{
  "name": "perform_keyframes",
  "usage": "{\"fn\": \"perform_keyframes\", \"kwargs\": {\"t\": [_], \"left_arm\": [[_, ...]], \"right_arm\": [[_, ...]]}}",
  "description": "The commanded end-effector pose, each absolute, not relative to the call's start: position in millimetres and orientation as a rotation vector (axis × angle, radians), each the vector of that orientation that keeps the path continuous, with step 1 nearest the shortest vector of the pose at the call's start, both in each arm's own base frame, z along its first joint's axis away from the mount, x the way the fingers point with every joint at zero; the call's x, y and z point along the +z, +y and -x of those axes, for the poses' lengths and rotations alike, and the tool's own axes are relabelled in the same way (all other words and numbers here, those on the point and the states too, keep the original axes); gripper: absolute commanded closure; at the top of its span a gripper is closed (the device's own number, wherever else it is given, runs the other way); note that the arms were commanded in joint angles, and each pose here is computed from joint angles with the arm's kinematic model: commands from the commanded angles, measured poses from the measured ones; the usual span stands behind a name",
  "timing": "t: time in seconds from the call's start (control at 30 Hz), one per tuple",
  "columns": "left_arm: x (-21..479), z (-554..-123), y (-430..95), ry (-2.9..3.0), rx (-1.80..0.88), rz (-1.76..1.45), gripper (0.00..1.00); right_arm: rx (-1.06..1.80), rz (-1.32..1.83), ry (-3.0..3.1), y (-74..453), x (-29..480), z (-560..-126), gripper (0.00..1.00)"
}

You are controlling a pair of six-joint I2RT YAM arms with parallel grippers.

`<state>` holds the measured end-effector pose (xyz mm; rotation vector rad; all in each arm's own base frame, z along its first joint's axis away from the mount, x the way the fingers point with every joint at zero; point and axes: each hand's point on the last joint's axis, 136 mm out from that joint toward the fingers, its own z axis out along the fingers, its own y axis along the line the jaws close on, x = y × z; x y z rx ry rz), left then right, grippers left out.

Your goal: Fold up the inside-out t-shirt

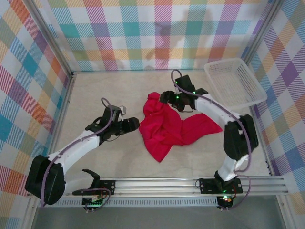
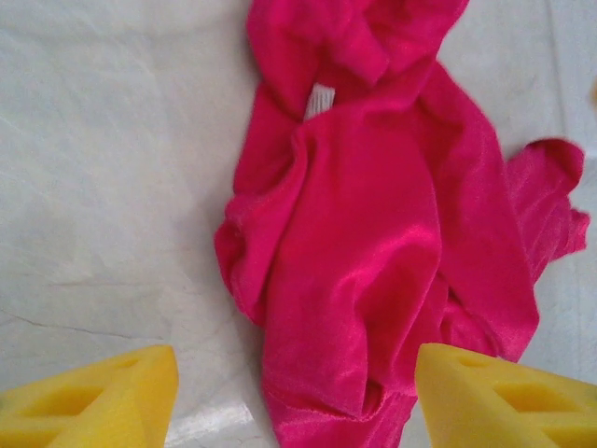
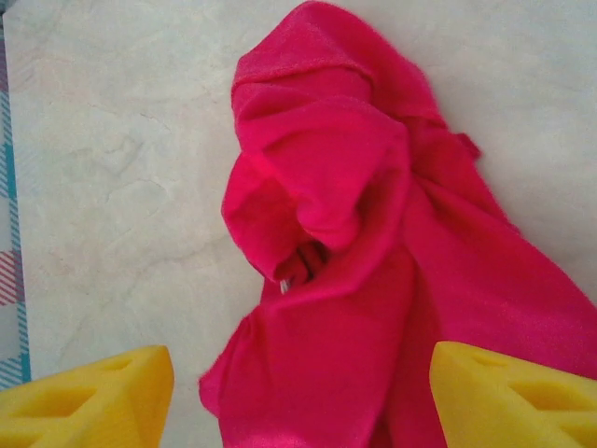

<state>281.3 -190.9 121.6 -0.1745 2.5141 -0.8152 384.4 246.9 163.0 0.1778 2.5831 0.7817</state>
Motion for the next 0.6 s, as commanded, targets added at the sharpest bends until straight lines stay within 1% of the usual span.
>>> {"fn": "perform_keyframes", "kwargs": {"t": [0.0, 0.17, 0.27, 0.33, 0.4, 0.5, 0.57], "left_arm": [[119.4, -283.2, -211.0, 2.507, -0.859, 0.122, 0.34], [93.5, -287.9, -229.4, 2.574, -0.849, 0.109, 0.39], [80.9, -295.0, -235.5, 2.609, -0.815, 0.103, 0.44], [73.7, -299.8, -239.1, 2.628, -0.798, 0.101, 0.50], [68.1, -304.4, -240.7, 2.642, -0.781, 0.108, 0.53], [61.2, -309.0, -240.1, 2.662, -0.746, 0.128, 0.65], [60.1, -310.1, -238.8, 2.669, -0.728, 0.136, 0.76]], "right_arm": [[0.655, -0.156, 2.611, 216.2, 162.4, -349.8, 0.27], [0.651, -0.136, 2.716, 195.2, 130.4, -293.9, 0.28], [0.716, -0.148, 2.795, 192.8, 112.8, -260.6, 0.28], [0.659, -0.194, 2.855, 184.2, 99.5, -241.7, 0.28], [0.569, -0.224, 2.894, 175.6, 91.3, -228.5, 0.28], [0.537, -0.241, 2.913, 175.1, 80.1, -216.8, 0.27], [0.553, -0.254, 2.932, 178.8, 67.1, -212.7, 0.27]]}}
